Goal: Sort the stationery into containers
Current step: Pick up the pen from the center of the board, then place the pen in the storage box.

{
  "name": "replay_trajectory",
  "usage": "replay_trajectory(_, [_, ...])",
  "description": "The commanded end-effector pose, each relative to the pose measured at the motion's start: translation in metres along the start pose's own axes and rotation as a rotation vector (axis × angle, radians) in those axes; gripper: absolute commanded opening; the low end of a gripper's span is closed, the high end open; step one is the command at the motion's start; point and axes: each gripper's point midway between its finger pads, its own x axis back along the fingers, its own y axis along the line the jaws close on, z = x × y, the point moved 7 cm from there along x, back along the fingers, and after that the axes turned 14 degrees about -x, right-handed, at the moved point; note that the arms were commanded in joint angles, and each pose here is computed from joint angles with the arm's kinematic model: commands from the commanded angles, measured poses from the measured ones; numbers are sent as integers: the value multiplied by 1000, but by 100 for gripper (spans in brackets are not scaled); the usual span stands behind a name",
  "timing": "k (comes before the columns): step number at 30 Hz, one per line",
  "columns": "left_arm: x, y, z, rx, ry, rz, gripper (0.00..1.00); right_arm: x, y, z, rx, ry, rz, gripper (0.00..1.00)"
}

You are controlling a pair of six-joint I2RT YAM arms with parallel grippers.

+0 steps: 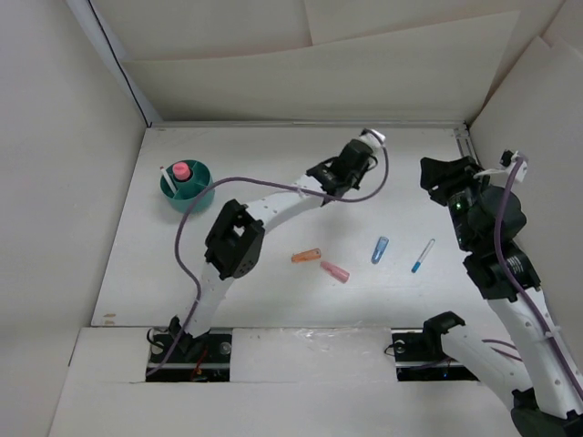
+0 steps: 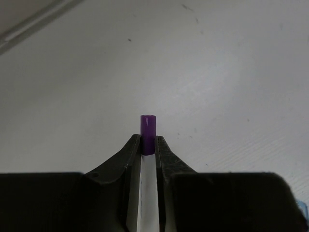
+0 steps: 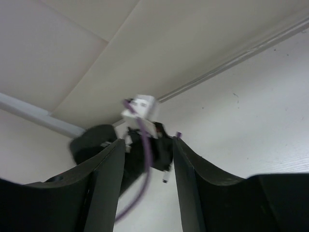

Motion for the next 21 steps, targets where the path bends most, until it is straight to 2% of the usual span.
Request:
replay_trajectory(1, [46, 56, -48, 217, -147, -89, 0, 4, 6, -13, -45, -83, -38, 50])
replay_trajectory(2, [58, 70, -55, 265, -172, -107, 0, 5, 2, -9, -56, -82, -37, 51])
replay_trajectory(3, [62, 93, -51, 311, -167, -127, 0, 3, 2, -8, -74, -90, -48, 51])
replay_trajectory(5, [70, 111, -39, 413, -161, -148, 0, -1, -4, 3, -82, -55, -54, 51])
replay_trajectory(6, [90, 138, -43, 468, -200, -189, 0, -7, -8, 12, -84, -32, -44, 51])
replay_trajectory(8, [101, 158, -25, 537, -194, -251, 0, -17, -10, 25, -78, 11, -57, 51])
replay_trajectory(10, [133, 193, -22, 647, -250, -342, 0, -34, -18, 44, -69, 60, -24, 51])
replay_trajectory(12, [148, 211, -5, 719, -246, -406, 0, -44, -27, 64, -67, 138, -16, 51])
replay_trajectory(13, [171, 233, -2, 767, -282, -464, 0, -51, -32, 75, -68, 175, -5, 51])
replay_trajectory(14, [176, 242, 10, 818, -285, -521, 0, -52, -27, 82, -87, 206, -42, 51])
replay_trajectory(17, [214, 273, 22, 904, -350, -615, 1, -50, -26, 103, -106, 231, -96, 51])
replay_trajectory(21, [247, 302, 35, 933, -351, -797, 3, -46, -28, 128, -68, 245, -117, 51])
